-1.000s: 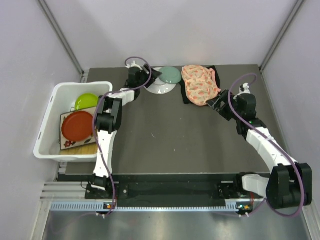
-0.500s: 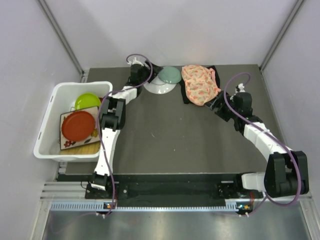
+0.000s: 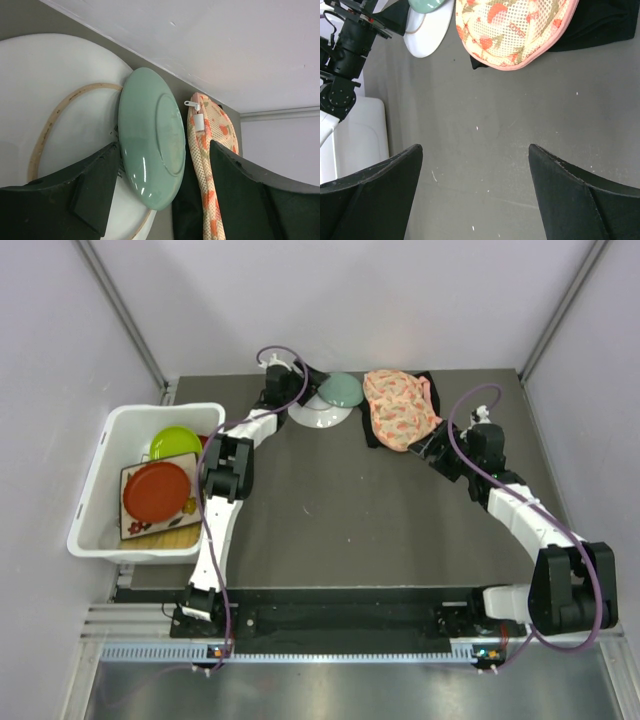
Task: Place the plates into the plastic bin on the countertop
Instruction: Pick up the plate from the corner of the board.
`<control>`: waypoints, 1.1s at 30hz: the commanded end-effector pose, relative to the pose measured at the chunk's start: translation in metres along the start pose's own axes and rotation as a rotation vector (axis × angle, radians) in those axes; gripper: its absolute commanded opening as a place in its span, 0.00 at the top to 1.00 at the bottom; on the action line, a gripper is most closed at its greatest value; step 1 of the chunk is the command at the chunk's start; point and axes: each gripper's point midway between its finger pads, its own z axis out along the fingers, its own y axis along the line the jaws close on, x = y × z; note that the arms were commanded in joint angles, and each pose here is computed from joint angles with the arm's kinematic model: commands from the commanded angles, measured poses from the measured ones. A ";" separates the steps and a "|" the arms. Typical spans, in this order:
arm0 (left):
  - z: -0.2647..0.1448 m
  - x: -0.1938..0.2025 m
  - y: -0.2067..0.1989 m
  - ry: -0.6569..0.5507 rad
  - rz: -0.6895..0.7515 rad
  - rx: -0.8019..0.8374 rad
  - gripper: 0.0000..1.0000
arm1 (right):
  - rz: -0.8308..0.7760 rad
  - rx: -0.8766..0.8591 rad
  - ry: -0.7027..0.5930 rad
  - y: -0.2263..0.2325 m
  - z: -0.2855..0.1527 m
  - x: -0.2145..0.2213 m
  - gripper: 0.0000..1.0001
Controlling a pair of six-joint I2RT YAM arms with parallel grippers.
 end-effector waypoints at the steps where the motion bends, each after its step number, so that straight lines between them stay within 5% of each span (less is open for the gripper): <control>1: 0.006 0.025 0.011 0.063 -0.060 -0.015 0.23 | -0.029 -0.049 -0.065 0.019 -0.006 -0.025 0.13; 17: 0.009 0.063 0.009 0.092 -0.223 0.027 0.32 | -0.034 -0.052 -0.084 0.024 -0.010 -0.030 0.13; 33: 0.002 0.047 -0.018 0.050 -0.216 0.105 0.83 | -0.052 -0.046 -0.102 0.024 -0.017 -0.032 0.13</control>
